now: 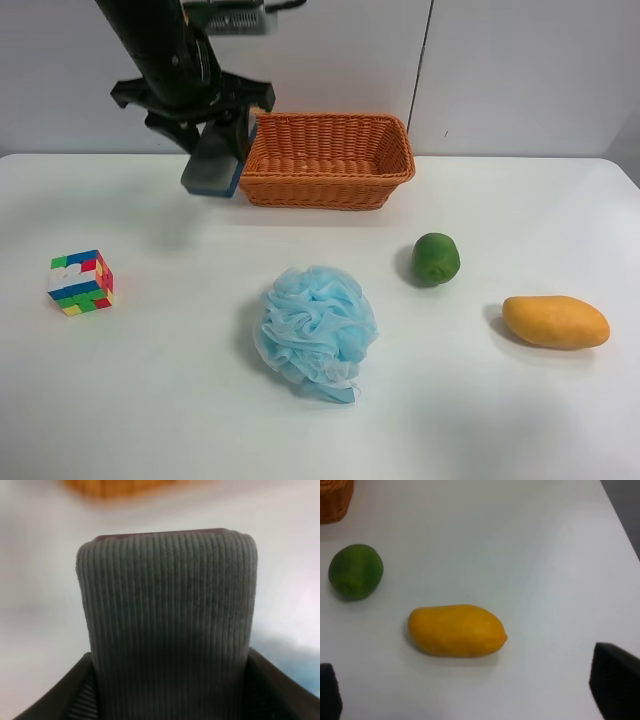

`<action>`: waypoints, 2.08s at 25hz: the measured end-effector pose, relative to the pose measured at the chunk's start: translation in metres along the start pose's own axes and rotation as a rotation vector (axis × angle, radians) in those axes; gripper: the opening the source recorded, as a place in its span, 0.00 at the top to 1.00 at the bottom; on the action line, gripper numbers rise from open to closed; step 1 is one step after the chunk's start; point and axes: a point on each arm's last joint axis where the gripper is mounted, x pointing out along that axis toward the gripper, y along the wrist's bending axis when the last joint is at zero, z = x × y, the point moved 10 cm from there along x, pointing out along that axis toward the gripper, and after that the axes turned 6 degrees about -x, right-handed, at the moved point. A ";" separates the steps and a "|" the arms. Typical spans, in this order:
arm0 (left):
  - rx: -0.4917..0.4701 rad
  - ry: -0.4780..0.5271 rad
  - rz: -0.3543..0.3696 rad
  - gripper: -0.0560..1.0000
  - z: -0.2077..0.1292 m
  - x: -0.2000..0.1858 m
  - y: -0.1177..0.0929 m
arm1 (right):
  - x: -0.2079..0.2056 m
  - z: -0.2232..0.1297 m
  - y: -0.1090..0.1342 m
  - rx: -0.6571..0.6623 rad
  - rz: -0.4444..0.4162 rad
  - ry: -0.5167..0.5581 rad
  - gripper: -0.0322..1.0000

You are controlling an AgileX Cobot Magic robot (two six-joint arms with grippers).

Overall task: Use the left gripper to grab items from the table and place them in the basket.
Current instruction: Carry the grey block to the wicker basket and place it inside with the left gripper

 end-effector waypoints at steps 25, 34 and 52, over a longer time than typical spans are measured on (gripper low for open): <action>0.085 -0.366 -0.118 0.45 0.109 0.122 -0.040 | 0.000 0.000 0.000 0.000 0.000 0.000 0.01; 0.081 -0.337 -0.112 0.45 0.098 0.162 -0.037 | 0.000 0.000 0.000 0.000 0.000 0.000 0.01; 0.074 -0.349 -0.120 0.01 0.100 0.160 -0.038 | 0.000 0.000 0.000 0.000 0.000 0.000 0.01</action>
